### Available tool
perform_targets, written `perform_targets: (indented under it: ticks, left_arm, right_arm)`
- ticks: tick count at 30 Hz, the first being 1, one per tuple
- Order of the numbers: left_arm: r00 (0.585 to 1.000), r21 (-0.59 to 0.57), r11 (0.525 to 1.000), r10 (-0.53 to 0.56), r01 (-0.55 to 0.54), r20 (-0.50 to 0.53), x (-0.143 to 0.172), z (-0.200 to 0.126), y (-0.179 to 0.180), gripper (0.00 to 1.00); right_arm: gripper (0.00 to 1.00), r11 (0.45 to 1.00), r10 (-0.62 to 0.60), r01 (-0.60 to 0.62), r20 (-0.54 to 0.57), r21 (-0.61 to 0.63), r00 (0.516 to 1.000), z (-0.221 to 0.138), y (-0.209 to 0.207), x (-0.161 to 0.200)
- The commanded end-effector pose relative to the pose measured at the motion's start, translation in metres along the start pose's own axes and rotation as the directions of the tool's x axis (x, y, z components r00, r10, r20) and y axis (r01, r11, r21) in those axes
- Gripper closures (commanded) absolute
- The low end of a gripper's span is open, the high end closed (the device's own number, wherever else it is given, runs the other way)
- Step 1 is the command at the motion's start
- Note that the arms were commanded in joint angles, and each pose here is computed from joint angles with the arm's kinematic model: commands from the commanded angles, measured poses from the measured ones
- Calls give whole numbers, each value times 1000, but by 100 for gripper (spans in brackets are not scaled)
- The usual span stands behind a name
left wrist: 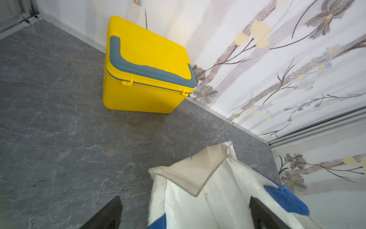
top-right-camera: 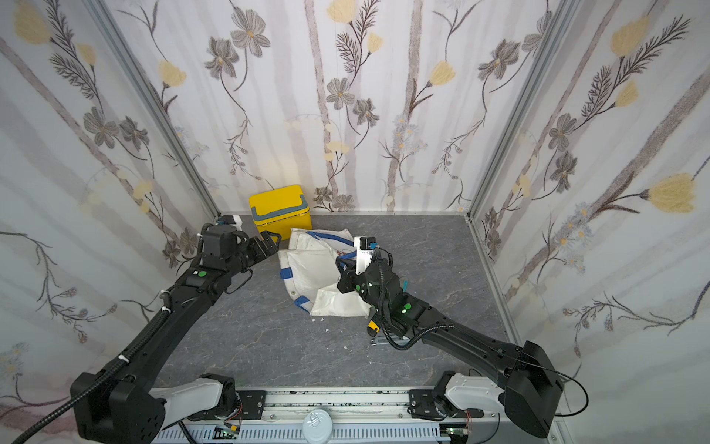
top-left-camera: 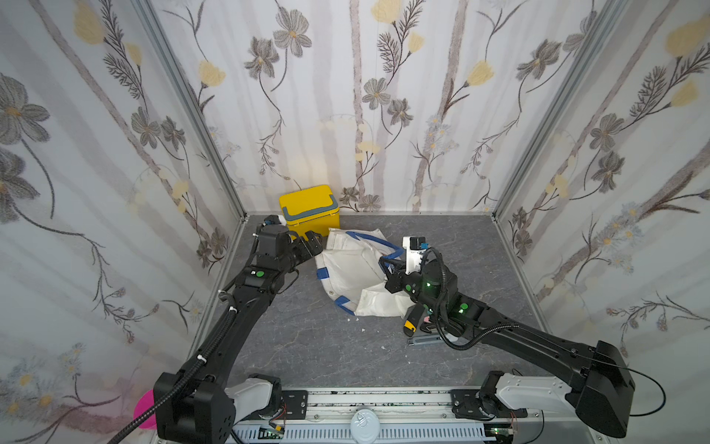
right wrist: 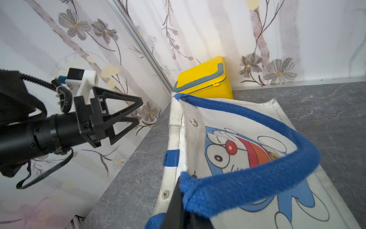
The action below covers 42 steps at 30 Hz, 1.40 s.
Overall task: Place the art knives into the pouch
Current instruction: Open the pouch at the center of the board.
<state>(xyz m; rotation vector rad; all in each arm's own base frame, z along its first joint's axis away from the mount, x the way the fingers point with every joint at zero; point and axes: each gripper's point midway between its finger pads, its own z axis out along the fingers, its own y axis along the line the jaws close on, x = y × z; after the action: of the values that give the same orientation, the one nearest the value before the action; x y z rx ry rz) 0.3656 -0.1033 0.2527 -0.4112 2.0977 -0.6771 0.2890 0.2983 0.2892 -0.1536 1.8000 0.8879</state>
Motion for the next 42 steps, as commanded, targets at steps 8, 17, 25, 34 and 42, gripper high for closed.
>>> perform_targets:
  ticks: [8,17,25,34,42]
  left_arm:
    - [982,101,978,-179,184,-55,60,-7,24,0]
    - [966,178,953,-227,246,-125,71,6,13,0]
    - [967,196,952,-211,236,-141,79,18,4,6]
    - [974,200,960,-170,198,-150,83,42,-11,13]
    - [972,178,973,-108,147,-210,92,66,-23,15]
  right_arm:
    - [100,992,122,-123,94,11,988,-11,-19,-7]
    - [100,985,170,-168,114,-32,979,-20,-23,-7]
    - [100,976,218,-215,114,-43,969,-24,-39,-3]
    - [100,974,223,-217,121,-64,967,-28,-41,-8]
    - [100,971,233,-224,129,-81,964,-31,-43,-9]
